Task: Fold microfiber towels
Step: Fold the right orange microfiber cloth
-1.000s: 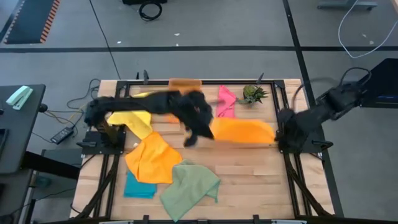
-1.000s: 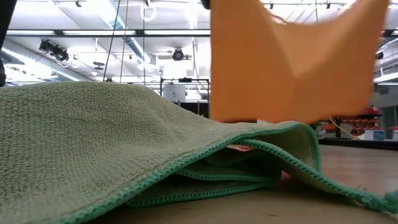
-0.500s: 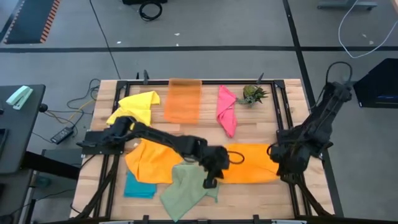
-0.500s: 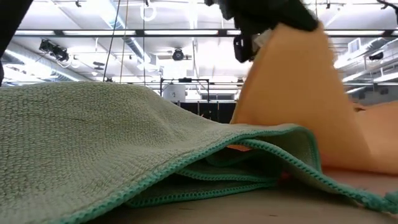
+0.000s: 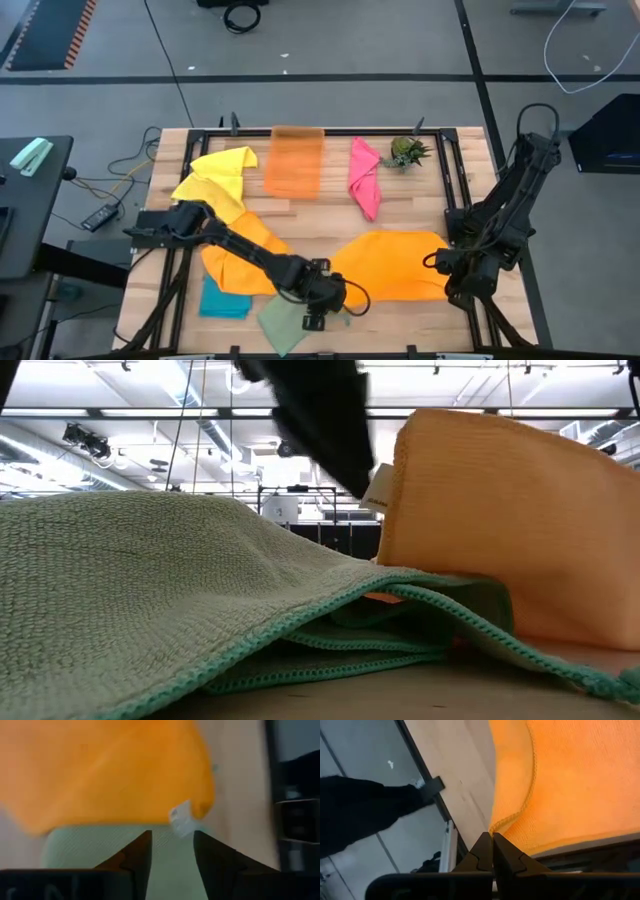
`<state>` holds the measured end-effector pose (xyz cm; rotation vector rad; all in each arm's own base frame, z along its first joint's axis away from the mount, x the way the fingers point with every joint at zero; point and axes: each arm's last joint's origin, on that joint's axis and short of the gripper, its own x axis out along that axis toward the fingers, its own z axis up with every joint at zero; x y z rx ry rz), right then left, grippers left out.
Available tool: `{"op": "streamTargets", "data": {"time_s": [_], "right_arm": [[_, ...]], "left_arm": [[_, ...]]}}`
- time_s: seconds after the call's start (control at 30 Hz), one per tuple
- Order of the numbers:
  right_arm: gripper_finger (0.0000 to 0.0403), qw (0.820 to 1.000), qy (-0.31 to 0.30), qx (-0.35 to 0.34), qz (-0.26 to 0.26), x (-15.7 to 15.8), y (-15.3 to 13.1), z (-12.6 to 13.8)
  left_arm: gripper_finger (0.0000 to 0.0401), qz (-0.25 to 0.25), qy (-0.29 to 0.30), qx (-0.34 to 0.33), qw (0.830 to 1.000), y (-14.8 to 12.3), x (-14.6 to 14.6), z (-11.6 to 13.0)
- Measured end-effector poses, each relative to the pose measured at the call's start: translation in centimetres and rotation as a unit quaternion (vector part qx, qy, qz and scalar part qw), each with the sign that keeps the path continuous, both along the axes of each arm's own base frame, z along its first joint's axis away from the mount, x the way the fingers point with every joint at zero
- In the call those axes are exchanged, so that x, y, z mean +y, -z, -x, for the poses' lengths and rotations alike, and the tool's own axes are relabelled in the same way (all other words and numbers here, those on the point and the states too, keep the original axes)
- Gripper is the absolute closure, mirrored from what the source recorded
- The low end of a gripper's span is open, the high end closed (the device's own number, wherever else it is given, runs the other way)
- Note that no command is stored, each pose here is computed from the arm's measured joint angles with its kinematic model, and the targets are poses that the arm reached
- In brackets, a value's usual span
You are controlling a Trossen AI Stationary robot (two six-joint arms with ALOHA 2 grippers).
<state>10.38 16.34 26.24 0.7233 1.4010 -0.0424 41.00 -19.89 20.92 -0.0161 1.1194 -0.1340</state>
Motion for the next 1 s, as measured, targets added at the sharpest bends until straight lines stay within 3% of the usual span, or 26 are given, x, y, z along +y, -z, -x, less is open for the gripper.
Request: {"op": "streamTargets", "data": {"time_s": [0.13, 0.23, 0.37, 0.47, 0.53, 0.73, 1.0], "right_arm": [[0.0400, 1.000, -0.002, 0.001, 0.000, 0.5, 0.3, -0.2], [0.0400, 1.000, -0.005, 0.003, 0.003, 0.8, 0.5, -0.3], [0.0400, 1.000, -0.008, 0.002, 0.002, 1.0, 0.6, -0.2], [0.0400, 1.000, -0.007, 0.000, 0.002, 1.0, 0.6, -0.2], [0.0400, 1.000, -0.007, 0.000, 0.002, 1.0, 0.6, -0.2], [0.0400, 1.000, -0.006, -0.002, 0.003, 1.0, 0.5, -0.2], [0.0400, 1.000, 0.001, -0.007, 0.004, 1.0, 0.5, -0.3]], "left_arm": [[0.0238, -0.054, -0.011, 0.020, 0.998, 0.6, 0.0, 0.9], [0.0258, -0.066, -0.029, 0.052, 0.996, 2.9, 0.8, 1.7], [0.0315, -0.073, -0.078, 0.100, 0.989, 6.4, 2.2, 3.2], [0.0371, -0.075, -0.112, 0.114, 0.984, 7.1, 2.9, 4.3], [0.0389, -0.084, -0.134, 0.128, 0.979, 7.2, 3.5, 5.4], [0.0380, -0.166, -0.209, 0.198, 0.943, 6.5, 6.6, 9.9], [0.0384, -0.129, -0.348, 0.183, 0.910, 4.5, 11.5, 14.8]]}}
